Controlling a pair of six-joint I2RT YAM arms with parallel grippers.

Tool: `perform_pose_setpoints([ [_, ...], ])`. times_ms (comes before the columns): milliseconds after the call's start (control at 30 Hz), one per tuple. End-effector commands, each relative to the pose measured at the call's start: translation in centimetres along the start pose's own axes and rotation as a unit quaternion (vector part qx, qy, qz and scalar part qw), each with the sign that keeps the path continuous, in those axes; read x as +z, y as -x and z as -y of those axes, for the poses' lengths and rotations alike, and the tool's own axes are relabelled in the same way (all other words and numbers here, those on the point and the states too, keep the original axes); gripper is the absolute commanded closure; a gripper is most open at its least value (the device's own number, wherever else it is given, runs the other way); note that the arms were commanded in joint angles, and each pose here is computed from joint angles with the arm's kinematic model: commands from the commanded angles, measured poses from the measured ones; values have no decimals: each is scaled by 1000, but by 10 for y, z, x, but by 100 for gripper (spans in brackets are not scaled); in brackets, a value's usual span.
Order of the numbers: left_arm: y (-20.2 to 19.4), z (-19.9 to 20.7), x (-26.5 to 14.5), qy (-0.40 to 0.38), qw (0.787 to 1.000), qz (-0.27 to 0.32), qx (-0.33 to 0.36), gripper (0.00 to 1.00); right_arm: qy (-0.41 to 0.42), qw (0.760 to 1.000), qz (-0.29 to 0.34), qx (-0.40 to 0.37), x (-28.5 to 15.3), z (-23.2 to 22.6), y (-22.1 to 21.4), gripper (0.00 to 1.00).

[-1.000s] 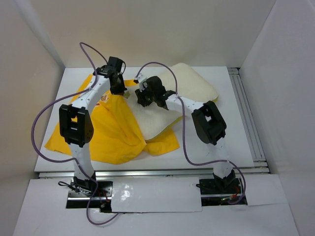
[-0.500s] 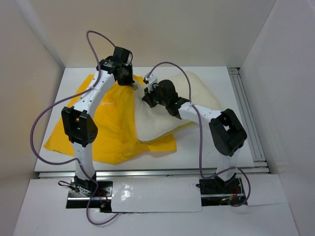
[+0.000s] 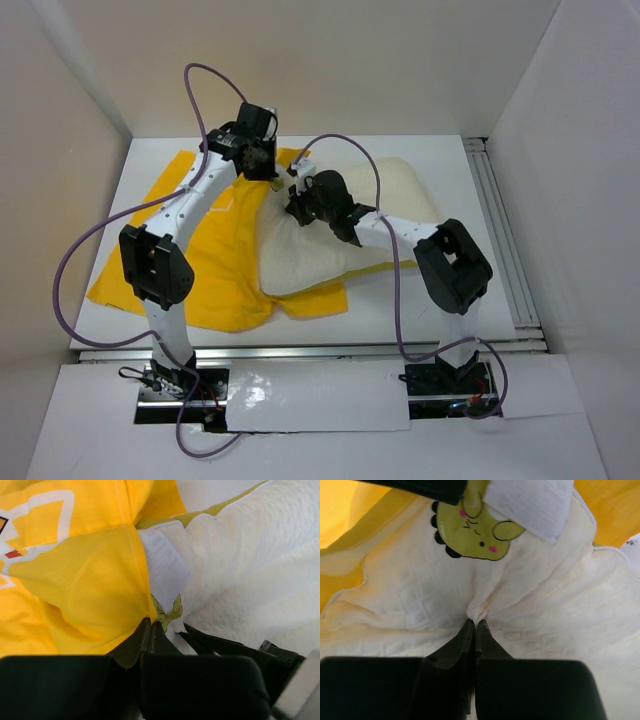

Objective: Put the pillow into the pillowcase

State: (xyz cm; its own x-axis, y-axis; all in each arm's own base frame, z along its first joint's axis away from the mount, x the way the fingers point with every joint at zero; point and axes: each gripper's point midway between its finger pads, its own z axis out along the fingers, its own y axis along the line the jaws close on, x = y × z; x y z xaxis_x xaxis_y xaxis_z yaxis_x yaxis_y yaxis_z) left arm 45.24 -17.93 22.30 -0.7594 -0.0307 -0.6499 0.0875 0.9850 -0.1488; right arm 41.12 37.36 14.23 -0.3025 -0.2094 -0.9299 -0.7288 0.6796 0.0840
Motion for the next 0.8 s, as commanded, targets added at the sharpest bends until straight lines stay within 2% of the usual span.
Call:
perform_pose_setpoints([
  [0,11,5,-17,-14,999,32,-10,96,-6,999,25,32,5,7,3,100],
  [133,1,-10,-2,27,1000,12,-7,94,-6,999,25,38,8,7,1,100],
  [167,-2,-12,-2,33,999,8,-6,90,-6,999,21,39,7,7,-1,100],
  [200,3,-16,-4,35,999,13,-11,74,-6,999,25,38,8,7,3,100],
  [300,-1,-18,-2,37,999,7,-5,52,-6,999,21,43,10,7,-1,100],
  [333,-4,-21,1,43,999,3,1,33,-6,999,21,43,10,7,-1,100],
  [467,-26,-38,-1,81,997,-13,-5,7,-7,999,15,44,12,8,-4,100],
  [667,-48,-41,-9,76,997,-32,-7,4,-7,999,11,45,14,8,-8,100],
  [700,-59,-43,-3,80,996,-43,-9,6,-7,999,11,45,14,8,-8,100],
  [767,-68,-39,-8,74,996,-49,-10,16,-7,999,11,45,14,8,-8,100],
])
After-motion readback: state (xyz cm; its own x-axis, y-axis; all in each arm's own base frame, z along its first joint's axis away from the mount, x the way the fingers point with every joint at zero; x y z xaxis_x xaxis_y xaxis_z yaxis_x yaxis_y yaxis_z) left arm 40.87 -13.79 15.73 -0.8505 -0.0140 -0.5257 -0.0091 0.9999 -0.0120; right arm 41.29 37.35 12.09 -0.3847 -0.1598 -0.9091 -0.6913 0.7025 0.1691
